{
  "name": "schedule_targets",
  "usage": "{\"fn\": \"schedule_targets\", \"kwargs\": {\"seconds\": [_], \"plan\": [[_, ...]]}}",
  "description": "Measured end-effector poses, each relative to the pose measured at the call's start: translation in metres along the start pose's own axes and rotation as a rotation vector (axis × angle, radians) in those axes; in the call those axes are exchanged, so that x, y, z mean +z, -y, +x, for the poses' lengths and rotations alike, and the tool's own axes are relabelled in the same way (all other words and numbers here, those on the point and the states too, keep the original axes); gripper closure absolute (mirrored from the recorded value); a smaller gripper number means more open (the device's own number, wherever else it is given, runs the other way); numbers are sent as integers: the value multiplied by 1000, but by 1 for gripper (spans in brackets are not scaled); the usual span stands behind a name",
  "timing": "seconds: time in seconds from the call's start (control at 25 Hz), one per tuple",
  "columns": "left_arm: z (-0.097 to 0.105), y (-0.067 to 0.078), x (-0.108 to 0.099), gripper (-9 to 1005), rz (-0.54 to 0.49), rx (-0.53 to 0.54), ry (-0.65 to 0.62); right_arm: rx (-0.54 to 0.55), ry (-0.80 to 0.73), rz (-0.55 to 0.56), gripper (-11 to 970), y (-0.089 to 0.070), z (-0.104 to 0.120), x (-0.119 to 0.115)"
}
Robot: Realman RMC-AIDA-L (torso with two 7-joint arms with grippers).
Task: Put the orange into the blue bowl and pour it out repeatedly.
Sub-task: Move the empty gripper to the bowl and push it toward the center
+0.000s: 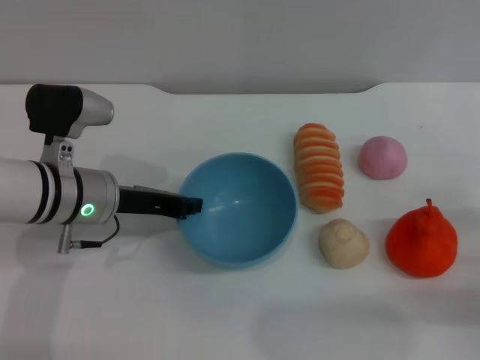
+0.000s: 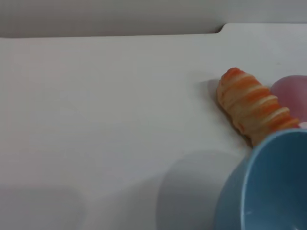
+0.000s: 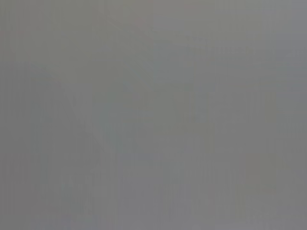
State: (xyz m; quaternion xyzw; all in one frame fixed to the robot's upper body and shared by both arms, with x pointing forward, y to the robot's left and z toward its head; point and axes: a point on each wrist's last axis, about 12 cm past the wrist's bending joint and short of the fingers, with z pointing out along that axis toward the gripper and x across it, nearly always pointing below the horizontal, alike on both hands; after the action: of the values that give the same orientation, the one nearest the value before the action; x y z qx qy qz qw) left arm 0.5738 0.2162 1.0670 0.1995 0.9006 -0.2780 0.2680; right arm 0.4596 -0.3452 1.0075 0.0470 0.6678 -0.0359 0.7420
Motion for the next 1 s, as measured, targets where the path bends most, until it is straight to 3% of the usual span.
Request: {"fn": "schedule_targets", "kwargs": {"seconds": [0.36, 0.52, 0.64, 1.0], "plan": [[-6, 4, 0, 993, 19, 10, -3, 0, -1, 1, 173, 0, 0, 0], [-32, 9, -8, 997, 33, 31, 10, 0, -1, 1, 173, 0, 0, 0], [-57, 16, -15, 998, 2, 126, 13, 2, -1, 1, 173, 1, 0, 0], [-110, 31, -20, 997, -206, 295, -108, 79, -9, -15, 174, 3, 0, 0]]}}
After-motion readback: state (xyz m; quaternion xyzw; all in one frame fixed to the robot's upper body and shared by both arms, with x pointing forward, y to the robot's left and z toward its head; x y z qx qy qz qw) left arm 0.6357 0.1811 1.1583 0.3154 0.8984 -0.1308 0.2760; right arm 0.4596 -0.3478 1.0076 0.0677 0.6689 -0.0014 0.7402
